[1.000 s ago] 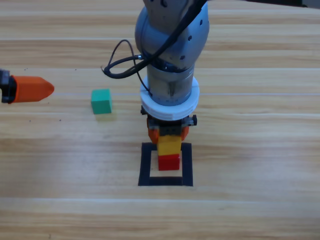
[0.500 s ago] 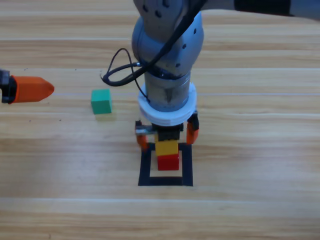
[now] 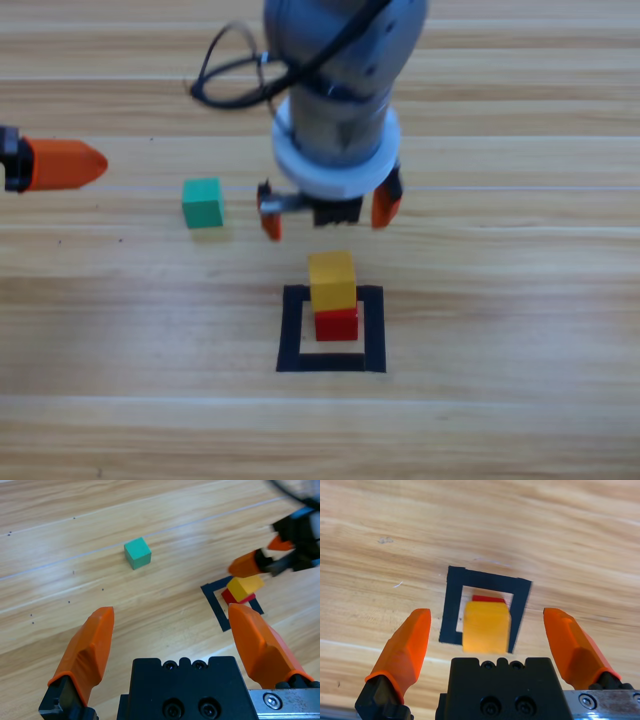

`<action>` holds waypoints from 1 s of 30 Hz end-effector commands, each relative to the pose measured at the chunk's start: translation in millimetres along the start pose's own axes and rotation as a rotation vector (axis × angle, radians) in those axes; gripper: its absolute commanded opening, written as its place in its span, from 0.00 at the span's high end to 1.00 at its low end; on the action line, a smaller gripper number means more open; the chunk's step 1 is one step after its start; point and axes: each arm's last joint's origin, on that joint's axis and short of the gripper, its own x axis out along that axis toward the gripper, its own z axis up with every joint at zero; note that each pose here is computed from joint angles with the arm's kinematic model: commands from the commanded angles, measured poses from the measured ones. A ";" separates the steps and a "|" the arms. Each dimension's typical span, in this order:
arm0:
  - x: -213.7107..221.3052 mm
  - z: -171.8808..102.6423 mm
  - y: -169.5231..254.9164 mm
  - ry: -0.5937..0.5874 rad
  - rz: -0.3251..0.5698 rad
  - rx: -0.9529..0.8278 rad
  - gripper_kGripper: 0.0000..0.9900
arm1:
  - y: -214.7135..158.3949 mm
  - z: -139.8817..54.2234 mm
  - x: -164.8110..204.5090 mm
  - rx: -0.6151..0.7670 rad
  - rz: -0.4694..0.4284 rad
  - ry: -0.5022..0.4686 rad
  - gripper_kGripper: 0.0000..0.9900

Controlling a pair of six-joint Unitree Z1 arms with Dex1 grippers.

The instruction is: Stack the blocks in the rectangular block: red at the bottom, yellow in the middle, green on top

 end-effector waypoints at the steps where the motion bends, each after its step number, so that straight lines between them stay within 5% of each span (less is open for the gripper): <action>1: 4.9 19.0 4.1 -0.023 0.007 -0.088 0.02 | -25.2 -24.4 -77.6 -0.034 0.002 -0.092 0.00; 4: 12.6 33.1 0.8 -0.017 -0.011 -0.139 0.02 | -49.6 -37.6 -95.0 -0.046 0.042 -0.143 0.00; 7: 42.7 58.0 -10.2 0.048 -0.017 -0.164 0.02 | -101.8 -62.8 -107.1 -0.059 0.217 -0.246 0.00; 12: 140.7 88.3 -10.0 0.297 0.005 -0.237 0.00 | -126.8 -66.6 -101.1 -0.079 0.198 -0.226 0.00; 17: 234.3 83.8 -0.5 0.516 0.099 -0.317 0.00 | -134.3 -67.5 -99.1 -0.097 0.208 -0.224 0.00; 30: 302.7 75.7 26.5 0.625 0.214 -0.379 0.00 | -129.8 -64.3 -85.4 -0.100 0.192 -0.195 0.00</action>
